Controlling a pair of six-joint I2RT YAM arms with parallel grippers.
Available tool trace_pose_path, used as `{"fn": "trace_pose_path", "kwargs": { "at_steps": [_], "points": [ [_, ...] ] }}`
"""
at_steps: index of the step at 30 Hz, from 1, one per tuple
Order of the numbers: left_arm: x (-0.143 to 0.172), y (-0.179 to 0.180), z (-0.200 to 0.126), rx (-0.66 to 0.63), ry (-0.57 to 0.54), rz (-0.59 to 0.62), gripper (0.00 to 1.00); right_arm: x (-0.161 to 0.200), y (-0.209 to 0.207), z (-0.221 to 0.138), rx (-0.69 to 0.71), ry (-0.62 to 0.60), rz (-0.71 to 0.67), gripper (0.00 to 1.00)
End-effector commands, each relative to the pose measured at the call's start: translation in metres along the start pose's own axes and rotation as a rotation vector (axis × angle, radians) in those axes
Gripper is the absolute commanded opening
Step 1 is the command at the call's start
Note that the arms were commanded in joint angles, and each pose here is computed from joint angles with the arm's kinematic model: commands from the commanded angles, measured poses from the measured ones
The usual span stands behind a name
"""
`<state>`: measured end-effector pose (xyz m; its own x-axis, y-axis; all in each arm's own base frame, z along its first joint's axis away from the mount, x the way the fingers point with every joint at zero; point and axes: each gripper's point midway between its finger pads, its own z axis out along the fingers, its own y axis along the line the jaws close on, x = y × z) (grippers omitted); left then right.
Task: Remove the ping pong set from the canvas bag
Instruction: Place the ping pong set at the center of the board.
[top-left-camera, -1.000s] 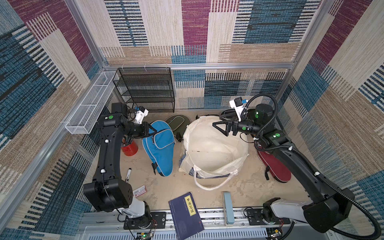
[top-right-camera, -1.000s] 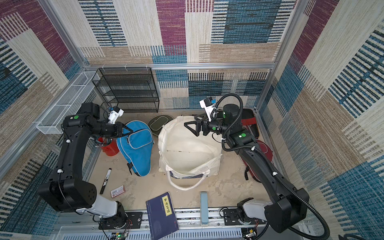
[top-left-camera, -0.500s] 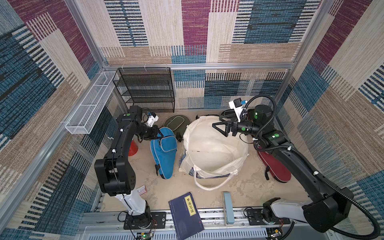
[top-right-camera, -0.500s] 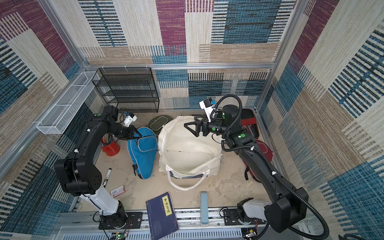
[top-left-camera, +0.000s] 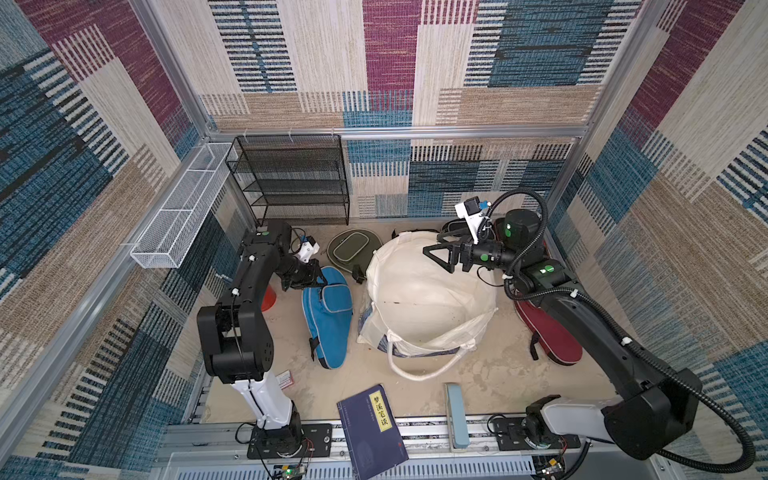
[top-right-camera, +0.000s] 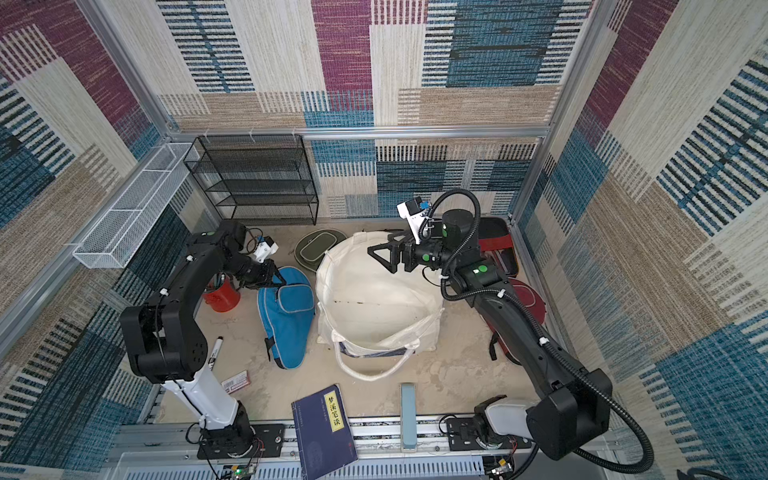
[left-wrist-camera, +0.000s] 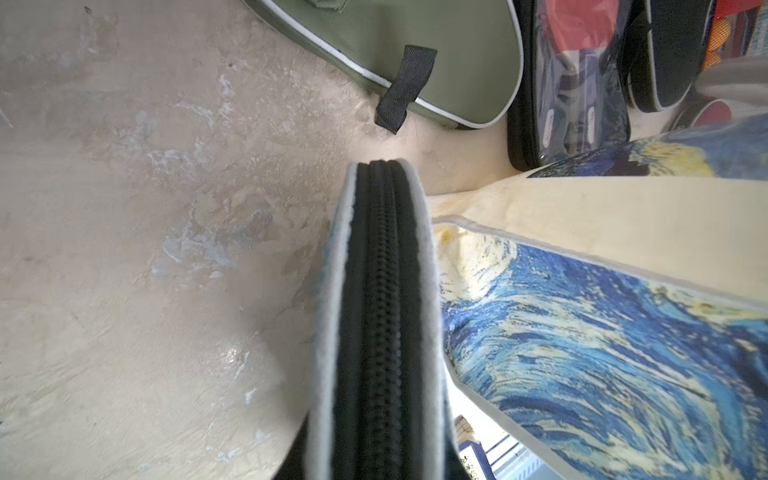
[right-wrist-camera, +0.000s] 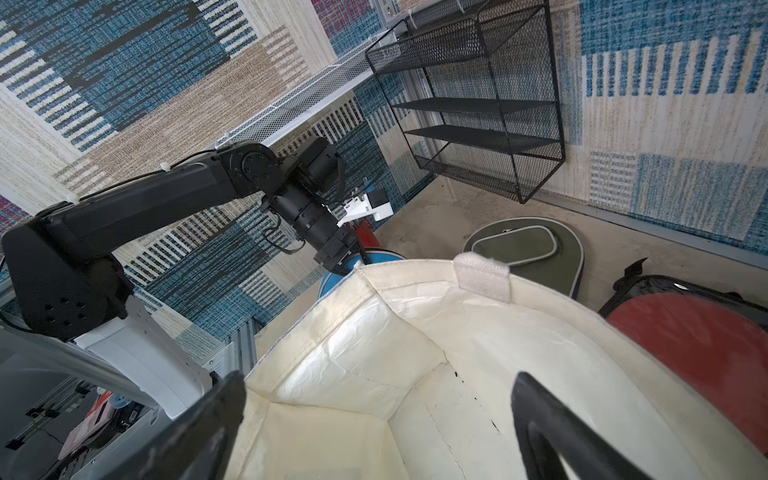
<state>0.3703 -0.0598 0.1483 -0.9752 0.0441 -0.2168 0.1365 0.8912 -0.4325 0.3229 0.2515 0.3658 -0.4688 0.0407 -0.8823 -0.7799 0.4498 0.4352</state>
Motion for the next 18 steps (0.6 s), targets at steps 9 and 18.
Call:
{"fn": "trace_pose_path", "kwargs": {
  "at_steps": [9,18],
  "points": [
    [0.0,0.017,0.011,-0.067,0.017,-0.005,0.17,-0.004,-0.001,0.002,-0.003,-0.005,-0.007,0.99],
    [-0.011,0.026,0.005,-0.134,-0.004,0.002,0.42,-0.005,0.0,0.001,-0.003,-0.007,-0.016,0.99]
  ]
}}
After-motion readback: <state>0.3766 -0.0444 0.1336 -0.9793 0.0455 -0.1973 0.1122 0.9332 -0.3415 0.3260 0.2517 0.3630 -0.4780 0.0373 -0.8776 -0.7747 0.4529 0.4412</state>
